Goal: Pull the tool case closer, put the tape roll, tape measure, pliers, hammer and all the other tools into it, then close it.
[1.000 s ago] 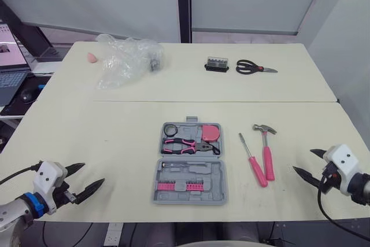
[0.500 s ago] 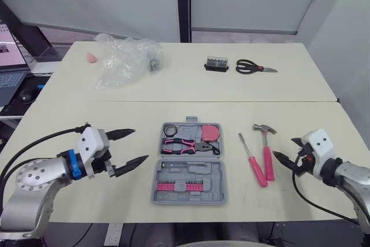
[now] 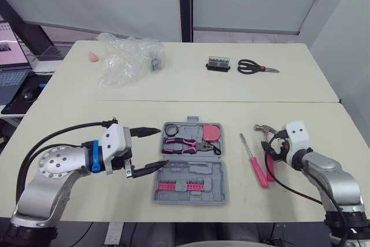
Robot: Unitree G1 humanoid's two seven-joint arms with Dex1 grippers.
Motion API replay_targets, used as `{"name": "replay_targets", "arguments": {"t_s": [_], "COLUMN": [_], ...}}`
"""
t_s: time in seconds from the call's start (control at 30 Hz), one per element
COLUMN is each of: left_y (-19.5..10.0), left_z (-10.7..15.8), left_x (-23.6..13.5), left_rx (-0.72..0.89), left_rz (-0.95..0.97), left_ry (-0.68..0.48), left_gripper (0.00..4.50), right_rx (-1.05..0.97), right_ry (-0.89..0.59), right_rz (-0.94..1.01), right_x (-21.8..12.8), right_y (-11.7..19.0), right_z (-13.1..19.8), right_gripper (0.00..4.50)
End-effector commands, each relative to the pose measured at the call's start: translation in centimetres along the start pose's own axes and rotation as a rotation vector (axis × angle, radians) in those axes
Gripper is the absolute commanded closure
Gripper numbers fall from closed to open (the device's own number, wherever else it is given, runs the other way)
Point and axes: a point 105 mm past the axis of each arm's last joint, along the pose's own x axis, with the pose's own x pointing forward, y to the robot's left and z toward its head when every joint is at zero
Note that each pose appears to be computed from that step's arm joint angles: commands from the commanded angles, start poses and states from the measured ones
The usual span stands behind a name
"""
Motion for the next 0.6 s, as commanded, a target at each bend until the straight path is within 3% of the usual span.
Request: {"name": "replay_targets", "arguments": {"t_s": [0.03, 0.13, 0.3, 0.6], "left_y": [-0.3, -0.4, -0.5, -0.6], "left_z": [0.8, 0.8, 0.7, 1.0], "left_x": [0.3, 0.5, 0.7, 1.2], "left_rx": [0.040, 0.042, 0.045, 0.053], "left_rz": [-0.011, -0.013, -0.015, -0.028], "left_ry": [-0.025, -0.029, -0.030, -0.035], "left_gripper": [0.00, 0.00, 0.00, 0.00], "right_rx": [-0.001, 0.014, 0.028, 0.071], "right_ry": [-0.018, -0.012, -0.007, -0.011], "right_rz": [-0.027, -0.036, -0.080, -0.126], "right_x": [0.6, 1.3, 1.7, 1.3], "right_y": [0.3, 0.9, 1.1, 0.2], "right_z": [0.9, 0.9, 1.0, 0.9], "right_gripper": [0.03, 0.56, 2.16, 3.86]}}
